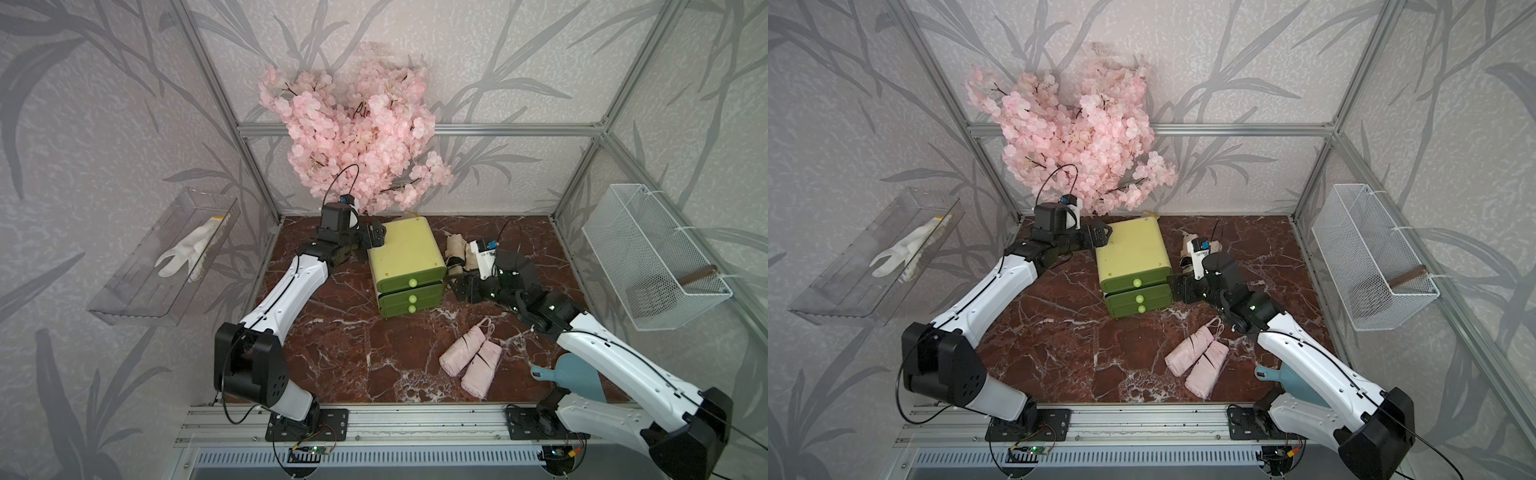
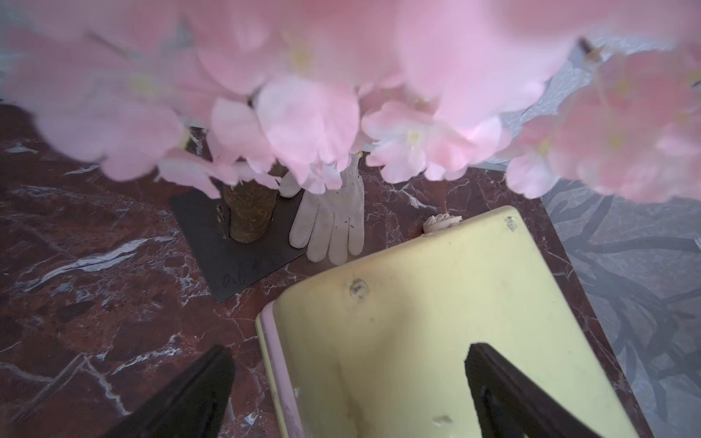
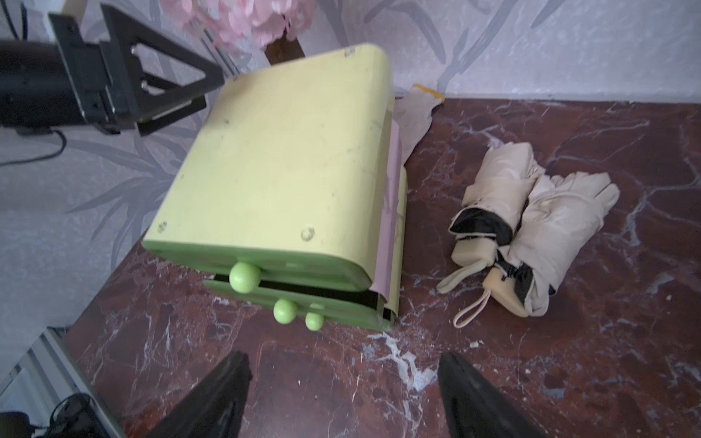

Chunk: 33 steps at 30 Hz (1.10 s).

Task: Place the umbrella in the drawer by color
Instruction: Adjust the storage box at the center of the board, then open the drawer in the storage box.

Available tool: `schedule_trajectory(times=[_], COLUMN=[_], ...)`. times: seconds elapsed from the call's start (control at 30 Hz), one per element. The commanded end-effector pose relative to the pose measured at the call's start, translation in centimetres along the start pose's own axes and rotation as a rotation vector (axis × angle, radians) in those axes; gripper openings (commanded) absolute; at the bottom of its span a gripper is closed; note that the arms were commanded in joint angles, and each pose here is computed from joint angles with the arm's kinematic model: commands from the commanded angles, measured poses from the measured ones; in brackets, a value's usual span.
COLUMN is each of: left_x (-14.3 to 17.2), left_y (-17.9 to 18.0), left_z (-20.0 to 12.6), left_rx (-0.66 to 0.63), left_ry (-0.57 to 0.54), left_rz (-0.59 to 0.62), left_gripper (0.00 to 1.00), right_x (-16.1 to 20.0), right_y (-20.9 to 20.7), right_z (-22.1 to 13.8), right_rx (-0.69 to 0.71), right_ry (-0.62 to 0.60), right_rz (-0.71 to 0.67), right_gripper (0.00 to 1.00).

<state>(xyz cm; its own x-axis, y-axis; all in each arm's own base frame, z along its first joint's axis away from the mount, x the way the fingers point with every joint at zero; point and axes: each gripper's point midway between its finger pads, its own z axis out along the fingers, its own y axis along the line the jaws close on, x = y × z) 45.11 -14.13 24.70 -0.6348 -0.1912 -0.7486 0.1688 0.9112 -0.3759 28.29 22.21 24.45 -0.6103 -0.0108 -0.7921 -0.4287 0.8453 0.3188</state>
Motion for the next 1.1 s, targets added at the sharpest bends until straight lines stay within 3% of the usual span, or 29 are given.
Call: schedule_trajectory(times=[0.0, 0.23, 0.4, 0.8, 1.07], left_x=[-2.2, -1.5, 0.5, 3.6, 4.0], left_y=[-0.7, 0.1, 1.3, 2.6, 2.0], left_z=[0.8, 4.1, 5.2, 5.5, 5.4], left_rx=[0.06, 0.093, 0.065, 0.039, 0.075], left_ry=[-0.054, 0.017, 0.05, 0.091, 0.093], left_rz=[0.057, 0.0, -0.016, -0.025, -0.045], left_gripper=[1.0, 1.0, 1.0, 0.99, 0.99], right_x=[0.7, 2.7, 3.1, 4.6, 6.6], right_y=[1.3, 4.3, 5.3, 5.1, 5.7], right_z=[-0.7, 0.5, 2.6, 8.9, 11.1], right_rx=[-0.033, -0.09, -0.106, -0.113, -0.102], right_ry=[-0.015, -0.029, -0.093, -0.207, -0.216], right_rz=[-0.018, -0.071, 0.002, 0.178, 0.201], right_gripper=[0.81, 0.79, 0.76, 0.68, 0.64])
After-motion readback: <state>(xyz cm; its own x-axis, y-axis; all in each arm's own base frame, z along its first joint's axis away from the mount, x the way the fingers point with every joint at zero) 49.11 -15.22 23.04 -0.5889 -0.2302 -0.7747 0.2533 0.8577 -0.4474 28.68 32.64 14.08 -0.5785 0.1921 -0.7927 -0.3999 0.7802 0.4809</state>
